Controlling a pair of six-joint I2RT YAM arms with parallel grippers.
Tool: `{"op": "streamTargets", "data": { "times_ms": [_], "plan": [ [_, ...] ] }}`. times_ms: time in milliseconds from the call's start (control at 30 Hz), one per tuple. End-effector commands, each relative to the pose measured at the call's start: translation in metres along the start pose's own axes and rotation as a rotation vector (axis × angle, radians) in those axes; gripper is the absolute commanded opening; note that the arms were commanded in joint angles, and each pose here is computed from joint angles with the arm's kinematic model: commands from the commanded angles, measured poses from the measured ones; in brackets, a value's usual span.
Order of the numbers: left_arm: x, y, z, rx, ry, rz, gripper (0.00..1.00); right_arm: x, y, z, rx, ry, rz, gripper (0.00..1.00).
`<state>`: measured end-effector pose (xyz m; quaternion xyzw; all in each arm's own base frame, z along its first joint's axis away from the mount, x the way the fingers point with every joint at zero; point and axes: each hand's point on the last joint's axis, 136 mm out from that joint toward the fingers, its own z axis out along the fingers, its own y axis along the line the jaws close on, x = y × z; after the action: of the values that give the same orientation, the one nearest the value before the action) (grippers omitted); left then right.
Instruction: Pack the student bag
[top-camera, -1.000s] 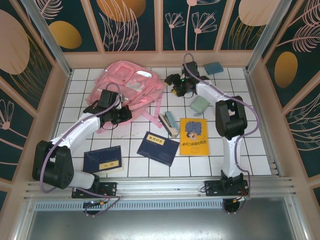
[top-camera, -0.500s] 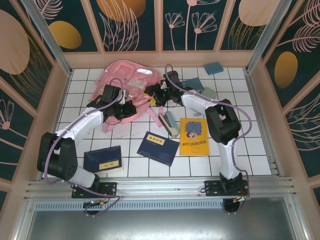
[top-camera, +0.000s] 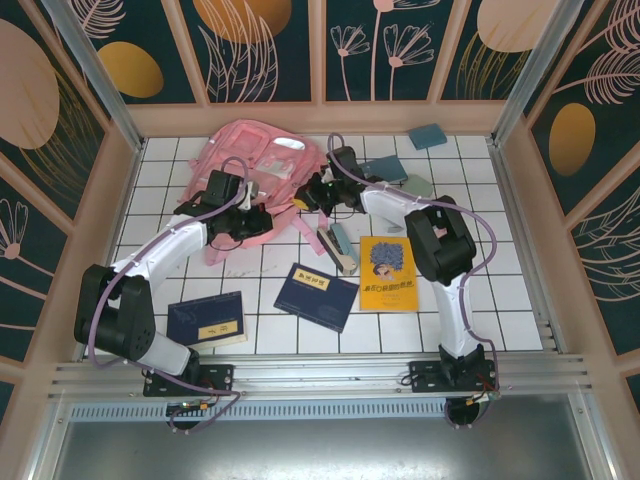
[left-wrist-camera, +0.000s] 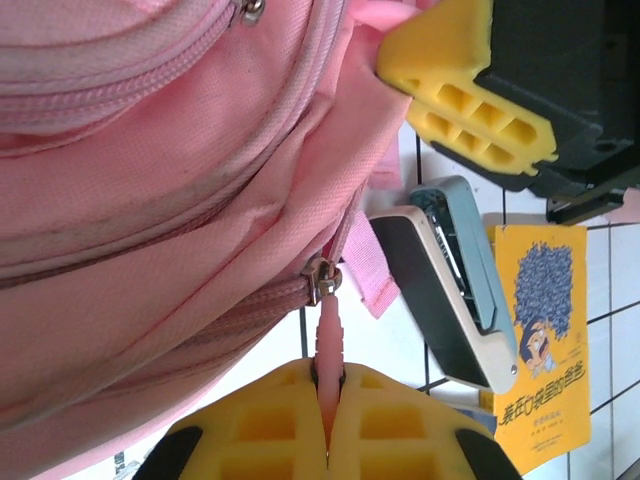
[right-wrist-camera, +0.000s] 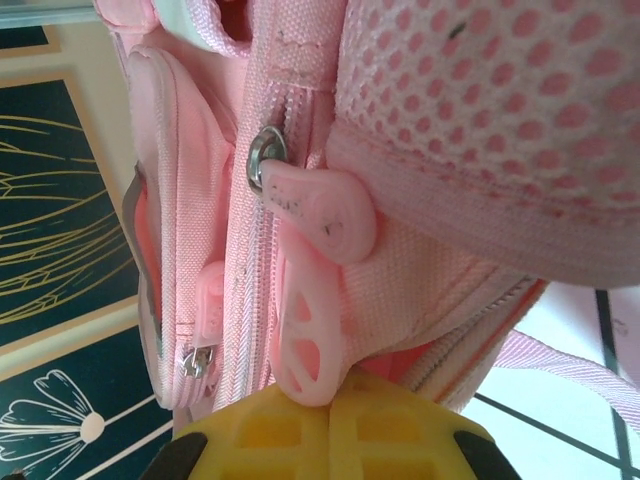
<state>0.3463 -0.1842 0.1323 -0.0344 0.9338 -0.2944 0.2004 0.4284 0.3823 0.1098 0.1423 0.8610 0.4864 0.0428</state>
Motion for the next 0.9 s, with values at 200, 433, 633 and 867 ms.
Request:
{"op": "streamTargets", "data": {
  "times_ms": [200, 433, 633, 867],
  "plan": [
    [0.005, 0.01, -0.025, -0.105, -0.005, 0.078, 0.0, -0.07, -0.036, -0.034, 0.119, -0.177, -0.011, 0.0],
    [0.005, 0.019, -0.03, -0.161, -0.01, 0.089, 0.0, -0.098, -0.046, -0.053, 0.169, -0.24, -0.034, 0.0],
    [0.003, 0.026, -0.035, -0.196, -0.025, 0.089, 0.0, -0.12, -0.044, -0.062, 0.207, -0.279, -0.088, 0.0],
    [0.009, 0.037, -0.037, -0.217, -0.029, 0.075, 0.0, -0.157, -0.057, -0.065, 0.288, -0.318, -0.117, 0.0]
  ]
}}
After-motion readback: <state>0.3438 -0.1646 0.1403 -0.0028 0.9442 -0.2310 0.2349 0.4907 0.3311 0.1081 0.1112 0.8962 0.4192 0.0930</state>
